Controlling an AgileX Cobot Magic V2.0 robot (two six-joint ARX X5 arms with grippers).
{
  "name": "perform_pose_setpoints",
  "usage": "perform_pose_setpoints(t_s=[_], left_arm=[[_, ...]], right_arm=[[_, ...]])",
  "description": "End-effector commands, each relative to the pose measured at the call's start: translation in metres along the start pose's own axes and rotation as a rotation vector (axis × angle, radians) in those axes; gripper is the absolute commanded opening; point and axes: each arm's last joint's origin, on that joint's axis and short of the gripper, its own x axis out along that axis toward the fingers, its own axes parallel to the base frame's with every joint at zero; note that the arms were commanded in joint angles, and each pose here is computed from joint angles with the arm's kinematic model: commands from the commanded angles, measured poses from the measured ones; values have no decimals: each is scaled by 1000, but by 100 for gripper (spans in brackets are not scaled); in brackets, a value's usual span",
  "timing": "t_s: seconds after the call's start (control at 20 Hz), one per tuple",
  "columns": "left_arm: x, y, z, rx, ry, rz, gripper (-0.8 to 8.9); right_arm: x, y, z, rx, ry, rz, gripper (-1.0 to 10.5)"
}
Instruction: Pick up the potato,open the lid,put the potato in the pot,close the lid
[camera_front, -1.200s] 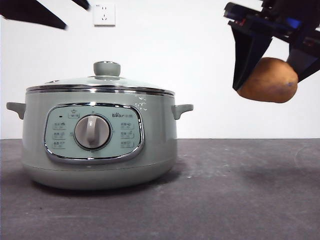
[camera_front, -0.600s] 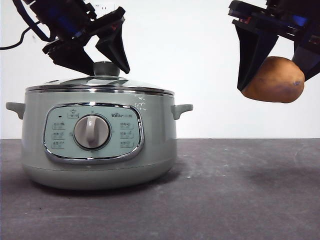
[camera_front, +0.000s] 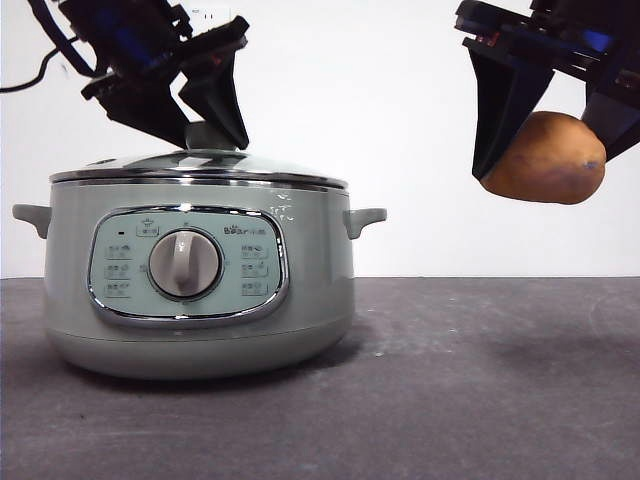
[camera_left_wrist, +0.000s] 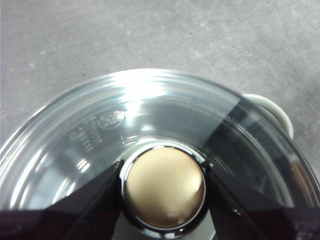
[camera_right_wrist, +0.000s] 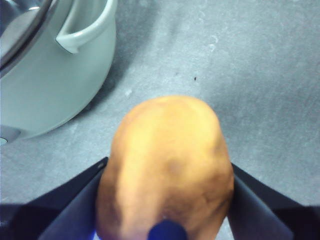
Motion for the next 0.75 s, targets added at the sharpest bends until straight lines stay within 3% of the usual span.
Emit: perform_pose_setpoints(t_s=[0.05,0.2,0.35,0.55,0.75], left_arm=[[-38,-3,32,33,-160,0,-7],[-82,-6,50,38,-253,9,-7],[-135,-7,55,48,-323,91,-8],[-199,-6,42,37,-388,204,-8],[-244,-6,20,13,-431,299,-8]], right_arm=[[-10,2,11,-2,-50,18,-7],[-28,8,28,-35,-114,120,-8],[-50,18,53,-75,-211,242,-10],[-54,42,86,-164,-248,283,-11],[-31,76,118,-268,-209,315,-11]])
